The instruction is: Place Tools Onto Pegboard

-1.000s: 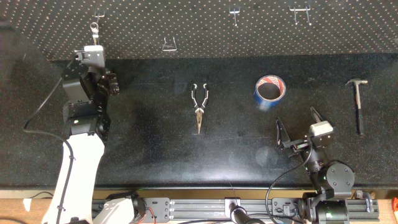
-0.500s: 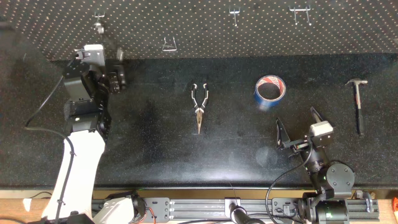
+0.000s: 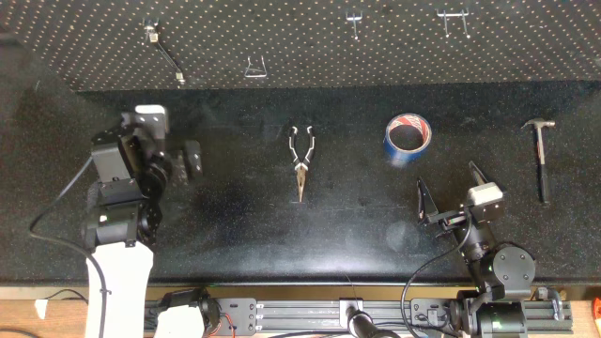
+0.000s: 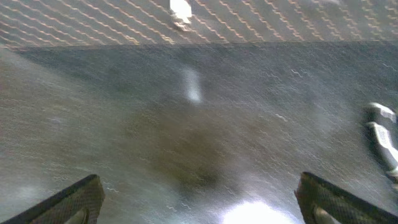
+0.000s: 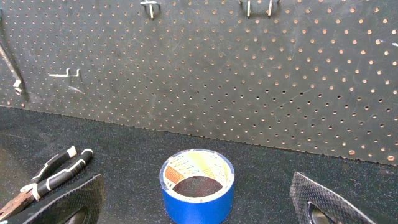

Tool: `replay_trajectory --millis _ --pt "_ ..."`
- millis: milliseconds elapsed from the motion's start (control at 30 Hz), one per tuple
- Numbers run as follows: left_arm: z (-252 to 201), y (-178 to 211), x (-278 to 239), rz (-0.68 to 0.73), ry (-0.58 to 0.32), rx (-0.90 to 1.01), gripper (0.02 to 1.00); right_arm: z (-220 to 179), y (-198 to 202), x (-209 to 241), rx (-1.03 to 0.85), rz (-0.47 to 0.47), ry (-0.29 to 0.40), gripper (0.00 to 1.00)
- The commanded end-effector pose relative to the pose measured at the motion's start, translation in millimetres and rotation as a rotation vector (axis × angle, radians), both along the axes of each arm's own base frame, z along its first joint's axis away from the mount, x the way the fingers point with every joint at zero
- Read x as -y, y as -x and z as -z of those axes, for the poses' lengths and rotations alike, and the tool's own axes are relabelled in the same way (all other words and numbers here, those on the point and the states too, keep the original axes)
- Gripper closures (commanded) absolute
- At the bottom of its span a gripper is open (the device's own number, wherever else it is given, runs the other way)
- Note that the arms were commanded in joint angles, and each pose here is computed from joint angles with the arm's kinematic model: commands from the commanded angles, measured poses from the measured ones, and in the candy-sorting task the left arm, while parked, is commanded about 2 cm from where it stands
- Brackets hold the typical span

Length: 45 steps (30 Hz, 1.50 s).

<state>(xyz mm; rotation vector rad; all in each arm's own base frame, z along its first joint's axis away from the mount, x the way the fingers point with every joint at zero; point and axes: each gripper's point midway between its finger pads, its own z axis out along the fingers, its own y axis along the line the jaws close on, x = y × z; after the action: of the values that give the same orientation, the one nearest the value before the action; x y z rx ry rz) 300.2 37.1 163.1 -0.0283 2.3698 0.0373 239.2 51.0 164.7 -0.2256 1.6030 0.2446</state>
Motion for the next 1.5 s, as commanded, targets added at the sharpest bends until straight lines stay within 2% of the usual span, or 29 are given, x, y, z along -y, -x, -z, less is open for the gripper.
replay_trajectory --millis 33,200,300,400,500,600,633,667,700,767,900,1033,1300,1500 --pt "-7.7 2.3 44.6 0.129 0.213 0.020 0.023 1.0 1.0 -2.7 -0.005 -0.014 -0.015 0.027" --pt "2.9 -6.2 56.5 0.145 0.088 -0.007 0.023 1.0 1.0 -2.7 -0.005 -0.014 -0.015 0.025" --pt "2.6 -4.3 68.5 0.185 0.094 -0.010 0.023 1.0 1.0 -2.7 -0.005 -0.014 -0.015 0.025" --pt "1.3 0.7 81.5 0.223 0.137 -0.016 0.023 1.0 1.0 -2.7 -0.005 -0.014 -0.015 0.025" --pt "2.8 -1.3 62.7 0.128 0.073 -0.017 0.023 1.0 1.0 -2.7 -0.005 -0.014 -0.015 0.025" --pt "0.2 -4.3 63.6 0.131 0.077 -0.002 0.023 1.0 1.0 -2.7 -0.005 -0.014 -0.015 0.025" --pt "-2.0 -6.5 64.2 0.120 0.089 0.011 0.023 1.0 1.0 -2.7 -0.005 -0.014 -0.015 0.025" --pt "-7.9 -9.9 77.1 0.105 0.200 0.031 0.020 1.0 1.0 -2.7 -0.005 -0.014 -0.015 0.025" --pt "-11.2 -11.9 84.2 0.121 0.223 0.044 0.023 1.0 1.0 -2.7 -0.005 -0.014 -0.015 0.025" --pt "-11.4 -10.0 98.6 0.161 0.207 0.044 0.020 1.0 1.0 -2.7 -0.005 -0.014 -0.015 0.025" --pt "-5.5 -2.9 103.9 0.003 0.141 0.035 0.018 1.0 1.0 -2.7 -0.005 -0.013 -0.015 0.025" --pt "7.5 11.2 121.5 -0.136 0.179 0.001 0.020 1.0 1.0 -2.7 -0.005 -0.014 -0.015 0.025" --pt "62.6 31.0 185.3 -0.078 0.164 -0.166 0.023 1.0 1.0 -2.7 -0.005 -0.014 -0.015 0.025" --pt "88.5 37.6 192.0 -0.055 0.113 -0.247 0.023 1.0 1.0 -2.7 -0.005 -0.014 -0.015 0.025"
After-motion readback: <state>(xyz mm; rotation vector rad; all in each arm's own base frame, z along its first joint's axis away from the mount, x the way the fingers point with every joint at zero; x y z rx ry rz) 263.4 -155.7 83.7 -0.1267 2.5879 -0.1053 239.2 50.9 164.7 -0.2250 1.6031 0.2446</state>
